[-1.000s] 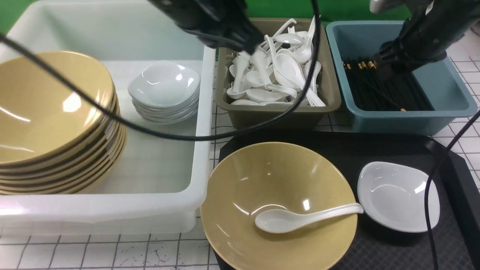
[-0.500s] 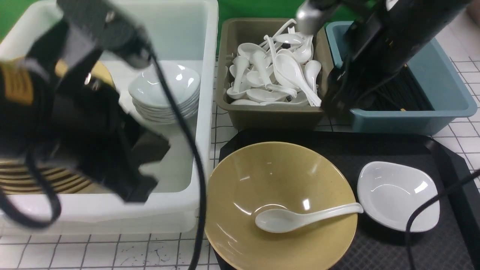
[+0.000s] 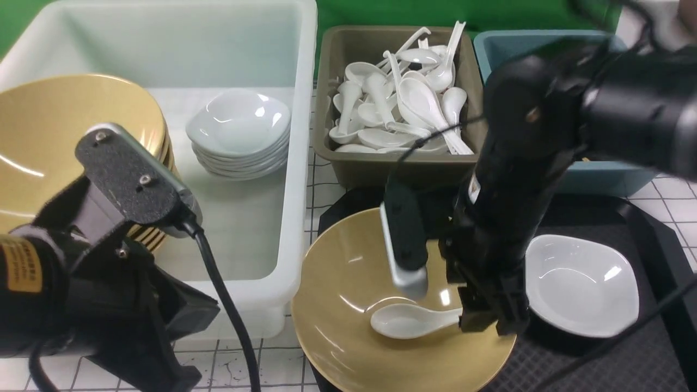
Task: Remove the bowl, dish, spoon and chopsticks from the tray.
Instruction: Use the right arm to grab the soup spoon in the middle, then use the right arm to put the soup spoon into the small storage box in the middle
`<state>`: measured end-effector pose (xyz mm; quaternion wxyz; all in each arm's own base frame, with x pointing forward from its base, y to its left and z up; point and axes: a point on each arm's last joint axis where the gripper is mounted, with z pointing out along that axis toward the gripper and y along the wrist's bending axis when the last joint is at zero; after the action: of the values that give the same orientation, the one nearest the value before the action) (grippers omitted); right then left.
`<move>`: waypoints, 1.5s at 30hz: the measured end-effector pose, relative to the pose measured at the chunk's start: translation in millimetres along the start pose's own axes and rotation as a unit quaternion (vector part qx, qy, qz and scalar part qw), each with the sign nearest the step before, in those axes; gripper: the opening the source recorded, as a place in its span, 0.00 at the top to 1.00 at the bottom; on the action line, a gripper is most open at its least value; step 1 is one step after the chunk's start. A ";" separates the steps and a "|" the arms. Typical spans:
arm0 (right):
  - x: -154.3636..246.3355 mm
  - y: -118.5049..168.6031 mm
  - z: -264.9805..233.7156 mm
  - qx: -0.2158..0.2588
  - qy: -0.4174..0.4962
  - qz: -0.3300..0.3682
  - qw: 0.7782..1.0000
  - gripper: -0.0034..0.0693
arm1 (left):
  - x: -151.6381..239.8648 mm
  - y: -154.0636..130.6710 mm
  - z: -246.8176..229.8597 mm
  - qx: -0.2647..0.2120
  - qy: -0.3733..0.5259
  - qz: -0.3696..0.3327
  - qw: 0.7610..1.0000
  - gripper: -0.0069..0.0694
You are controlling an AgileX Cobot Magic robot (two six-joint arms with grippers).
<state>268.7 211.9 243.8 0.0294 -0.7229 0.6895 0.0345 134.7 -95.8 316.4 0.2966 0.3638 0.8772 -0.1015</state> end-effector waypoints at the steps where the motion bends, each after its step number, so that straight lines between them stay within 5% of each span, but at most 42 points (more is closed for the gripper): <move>1: -1.4 -3.7 11.9 -0.010 0.007 -0.001 1.000 0.29 | -0.5 0.4 1.7 -0.003 -0.009 0.000 1.000 0.93; 8: -4.7 -15.3 45.4 -0.022 0.024 0.006 0.999 0.32 | -3.7 1.9 5.0 -0.011 -0.039 -0.001 0.999 0.93; 12: -5.5 -18.8 48.0 -0.008 0.021 0.010 1.000 0.46 | -6.6 2.7 4.7 -0.016 -0.056 0.000 0.998 0.93; 15: -5.8 -19.3 47.0 -0.008 0.023 0.011 1.000 0.69 | -9.5 3.5 4.5 -0.020 -0.072 0.000 0.997 0.93; 20: -9.5 -22.4 34.4 -0.013 0.026 0.015 0.999 0.68 | -15.0 4.8 3.4 -0.027 -0.103 -0.003 0.994 0.93; 28: -6.2 -70.5 -54.9 0.130 -0.055 0.109 0.984 0.68 | -33.7 10.3 11.8 -0.025 -0.126 -0.094 0.987 0.93; 31: 5.3 -95.3 -79.2 0.209 -0.112 0.181 0.954 0.68 | -51.7 14.8 22.5 -0.023 -0.114 -0.106 0.988 0.93; 34: 16.2 -122.6 -93.4 0.282 -0.199 0.282 0.895 0.68 | -78.7 20.2 28.8 -0.021 -0.101 -0.107 0.989 0.93; 38: 27.0 -151.3 -84.6 0.321 -0.254 0.339 0.847 0.68 | -106.1 25.5 35.7 -0.018 -0.080 -0.091 0.992 0.93; 42: 32.2 -173.8 -59.2 0.327 -0.277 0.376 0.822 0.64 | -118.4 28.6 47.1 -0.014 -0.056 -0.085 0.995 0.93; 45: 32.5 -185.6 -39.8 0.316 -0.297 0.421 0.797 0.40 | -116.7 29.3 60.4 -0.009 -0.019 -0.086 0.996 0.93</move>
<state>456.0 184.8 279.6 0.4426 -0.2664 0.8555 0.0369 247.4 -166.2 338.3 0.3067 0.2827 0.9001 -0.1256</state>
